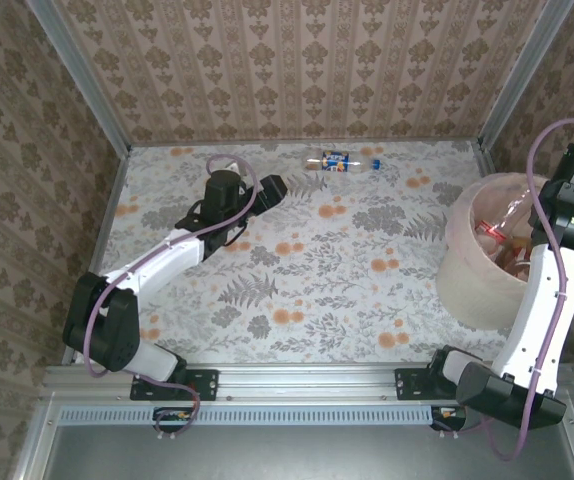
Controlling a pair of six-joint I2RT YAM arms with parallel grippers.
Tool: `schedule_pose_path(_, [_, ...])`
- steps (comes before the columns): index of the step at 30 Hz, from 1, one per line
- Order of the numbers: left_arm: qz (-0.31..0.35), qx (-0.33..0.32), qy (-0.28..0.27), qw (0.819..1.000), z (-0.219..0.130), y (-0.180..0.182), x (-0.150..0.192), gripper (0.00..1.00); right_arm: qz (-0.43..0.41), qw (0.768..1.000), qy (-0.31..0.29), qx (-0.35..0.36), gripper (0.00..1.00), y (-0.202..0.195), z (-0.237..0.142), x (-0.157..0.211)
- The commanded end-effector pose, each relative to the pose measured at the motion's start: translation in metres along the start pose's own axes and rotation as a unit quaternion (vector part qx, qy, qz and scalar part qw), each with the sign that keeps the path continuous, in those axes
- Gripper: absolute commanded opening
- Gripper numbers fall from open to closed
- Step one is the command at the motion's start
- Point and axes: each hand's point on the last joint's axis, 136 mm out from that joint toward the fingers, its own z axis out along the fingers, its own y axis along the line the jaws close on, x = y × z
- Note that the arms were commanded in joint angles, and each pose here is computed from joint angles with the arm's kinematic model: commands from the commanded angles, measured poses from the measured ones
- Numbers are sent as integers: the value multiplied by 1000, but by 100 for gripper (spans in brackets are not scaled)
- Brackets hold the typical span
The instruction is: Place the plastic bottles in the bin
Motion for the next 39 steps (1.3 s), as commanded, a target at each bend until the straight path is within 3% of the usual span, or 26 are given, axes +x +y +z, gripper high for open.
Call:
schedule_pose_path(1, [10,-3,4,1000,4,1,-2,100,6,1000,8,12,98,-6,-1,5])
schedule_pose_path(15, [18,11,32,999,8,-3,7,100,11,998,21,-53,100,26,4,7])
schedule_pose_path(21, [29,20,49,998,9,-9,9,100,16,988,52,-146,100,70,6,18])
schedule_pose_path(27, [25,2,38,999,2,0,9,100,-1,978,13,-207,100,102,-24,2])
schedule_pose_path(33, [2,-53,22,998,-9,28,9,100,-44,951,-35,-305,100,167,-75,-19])
schedule_pose_path(39, [-35,-129,20,991,-22,64,10,100,-77,896,-76,-431,100,247,-128,-28])
